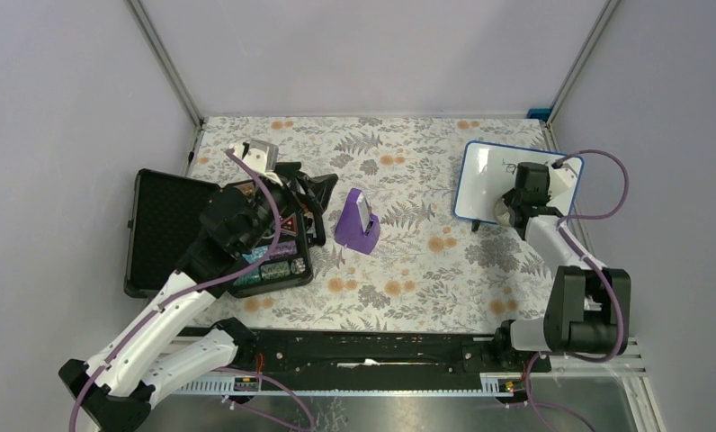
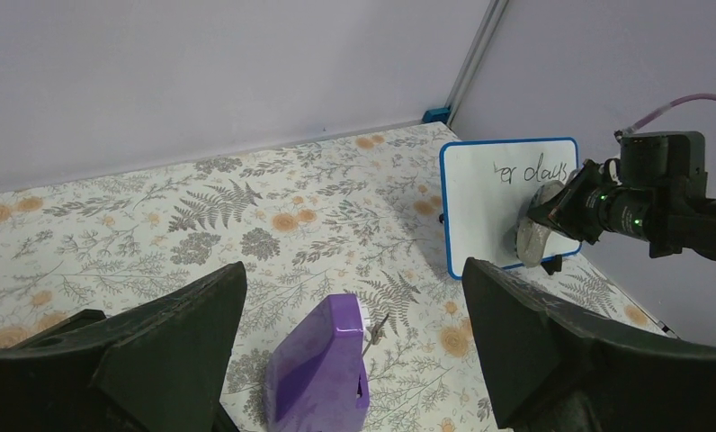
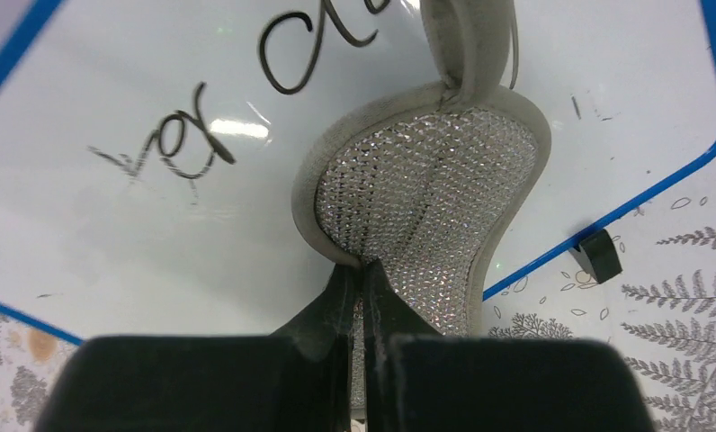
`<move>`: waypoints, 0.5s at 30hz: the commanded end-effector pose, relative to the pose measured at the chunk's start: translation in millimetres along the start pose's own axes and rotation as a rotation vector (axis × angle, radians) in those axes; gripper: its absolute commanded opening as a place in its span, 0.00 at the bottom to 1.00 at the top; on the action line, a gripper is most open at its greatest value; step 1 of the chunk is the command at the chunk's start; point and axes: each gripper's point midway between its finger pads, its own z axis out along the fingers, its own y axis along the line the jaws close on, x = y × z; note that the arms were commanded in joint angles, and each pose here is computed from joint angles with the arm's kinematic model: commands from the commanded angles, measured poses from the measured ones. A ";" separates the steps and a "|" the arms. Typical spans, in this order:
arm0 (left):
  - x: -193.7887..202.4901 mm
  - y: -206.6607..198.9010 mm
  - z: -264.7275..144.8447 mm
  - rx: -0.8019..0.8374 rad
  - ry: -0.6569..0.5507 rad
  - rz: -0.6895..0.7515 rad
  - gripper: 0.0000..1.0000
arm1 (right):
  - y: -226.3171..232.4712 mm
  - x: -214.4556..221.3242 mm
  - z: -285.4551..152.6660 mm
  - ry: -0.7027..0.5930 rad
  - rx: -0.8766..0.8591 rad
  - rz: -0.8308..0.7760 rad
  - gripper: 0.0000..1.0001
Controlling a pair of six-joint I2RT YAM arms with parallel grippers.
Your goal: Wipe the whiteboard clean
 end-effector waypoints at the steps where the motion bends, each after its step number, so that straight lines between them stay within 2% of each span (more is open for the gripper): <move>1: -21.3 -11.4 -3.4 0.043 -0.075 -0.014 0.99 | 13.0 -44.1 -28.0 -0.127 -0.054 0.005 0.00; 8: -17.5 -10.7 -0.4 0.040 -0.063 -0.010 0.99 | 75.6 -79.4 -38.0 -0.164 -0.212 0.047 0.00; 13: -13.3 -7.4 3.0 0.026 -0.052 -0.001 0.99 | 112.8 -83.2 -23.7 -0.143 -0.261 0.027 0.00; 15: -11.3 -6.8 4.7 0.023 -0.046 0.002 0.99 | 129.9 -72.5 -21.4 -0.120 -0.291 -0.001 0.00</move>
